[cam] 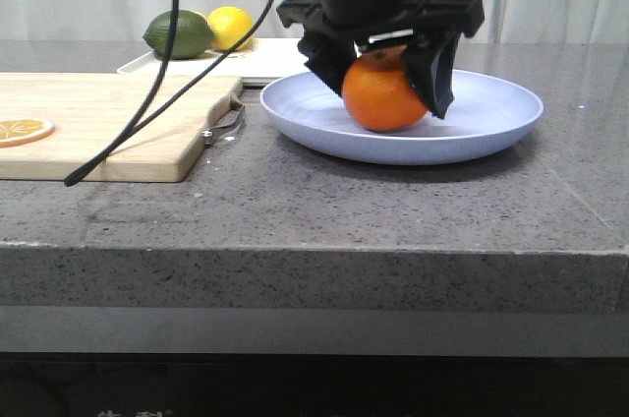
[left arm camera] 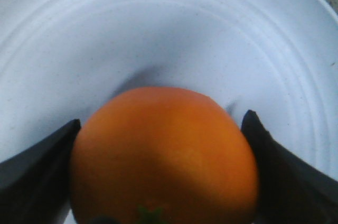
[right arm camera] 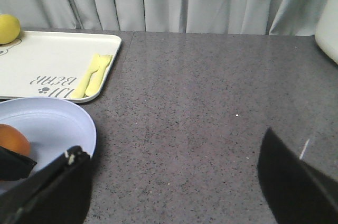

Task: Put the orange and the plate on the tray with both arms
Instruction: 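Lift the orange with the left gripper and lower it onto the blue plate, then open the left gripper and raise it away from the plate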

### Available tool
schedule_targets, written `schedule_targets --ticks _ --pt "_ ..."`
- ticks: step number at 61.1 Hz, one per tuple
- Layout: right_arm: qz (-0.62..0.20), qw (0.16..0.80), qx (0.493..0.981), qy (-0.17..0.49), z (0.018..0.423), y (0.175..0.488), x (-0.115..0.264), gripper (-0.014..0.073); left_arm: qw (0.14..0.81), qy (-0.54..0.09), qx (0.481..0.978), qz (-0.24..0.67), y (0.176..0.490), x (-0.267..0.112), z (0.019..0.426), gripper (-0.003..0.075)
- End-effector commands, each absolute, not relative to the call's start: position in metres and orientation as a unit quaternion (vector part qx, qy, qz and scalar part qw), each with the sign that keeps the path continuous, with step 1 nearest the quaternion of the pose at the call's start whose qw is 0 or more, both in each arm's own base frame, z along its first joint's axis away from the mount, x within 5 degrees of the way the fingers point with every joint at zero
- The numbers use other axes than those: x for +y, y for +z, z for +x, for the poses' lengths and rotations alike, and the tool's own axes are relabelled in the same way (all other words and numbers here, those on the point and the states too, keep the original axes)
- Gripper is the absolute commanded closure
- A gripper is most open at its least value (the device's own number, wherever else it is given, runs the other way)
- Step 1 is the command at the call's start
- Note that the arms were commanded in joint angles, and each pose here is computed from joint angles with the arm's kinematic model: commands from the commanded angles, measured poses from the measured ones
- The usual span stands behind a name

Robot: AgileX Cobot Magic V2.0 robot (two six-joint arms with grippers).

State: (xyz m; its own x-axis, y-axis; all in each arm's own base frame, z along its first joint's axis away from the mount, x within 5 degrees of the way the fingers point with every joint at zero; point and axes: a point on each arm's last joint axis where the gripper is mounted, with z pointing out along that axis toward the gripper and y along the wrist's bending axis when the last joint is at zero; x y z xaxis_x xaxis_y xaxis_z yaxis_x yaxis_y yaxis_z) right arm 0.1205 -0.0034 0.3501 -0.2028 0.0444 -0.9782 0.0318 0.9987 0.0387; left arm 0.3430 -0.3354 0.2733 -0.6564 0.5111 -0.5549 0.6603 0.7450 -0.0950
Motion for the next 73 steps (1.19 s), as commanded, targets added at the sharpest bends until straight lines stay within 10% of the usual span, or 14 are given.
schedule_targets --ticks 1,10,33,60,73 --pt "0.027 0.674 0.738 0.002 0.121 0.369 -0.004 -0.0048 0.313 -0.176 0.876 0.322 0.313 -0.336 0.336 0.0158" --pt "0.027 0.674 0.738 0.002 0.121 0.369 -0.004 -0.0048 0.318 -0.169 0.874 0.326 0.315 -0.335 0.337 0.005" --pt "0.027 0.674 0.738 0.002 0.121 0.369 -0.004 -0.0048 0.315 -0.135 0.877 0.338 0.371 -0.321 0.329 0.0061" --pt "0.027 0.674 0.738 0.002 0.121 0.369 -0.004 -0.0048 0.296 -0.128 0.883 0.341 0.383 -0.315 0.322 0.0724" --pt "0.027 0.674 0.738 0.002 0.121 0.369 -0.004 -0.0048 0.273 -0.122 0.89 0.343 0.38 -0.313 0.319 0.0738"
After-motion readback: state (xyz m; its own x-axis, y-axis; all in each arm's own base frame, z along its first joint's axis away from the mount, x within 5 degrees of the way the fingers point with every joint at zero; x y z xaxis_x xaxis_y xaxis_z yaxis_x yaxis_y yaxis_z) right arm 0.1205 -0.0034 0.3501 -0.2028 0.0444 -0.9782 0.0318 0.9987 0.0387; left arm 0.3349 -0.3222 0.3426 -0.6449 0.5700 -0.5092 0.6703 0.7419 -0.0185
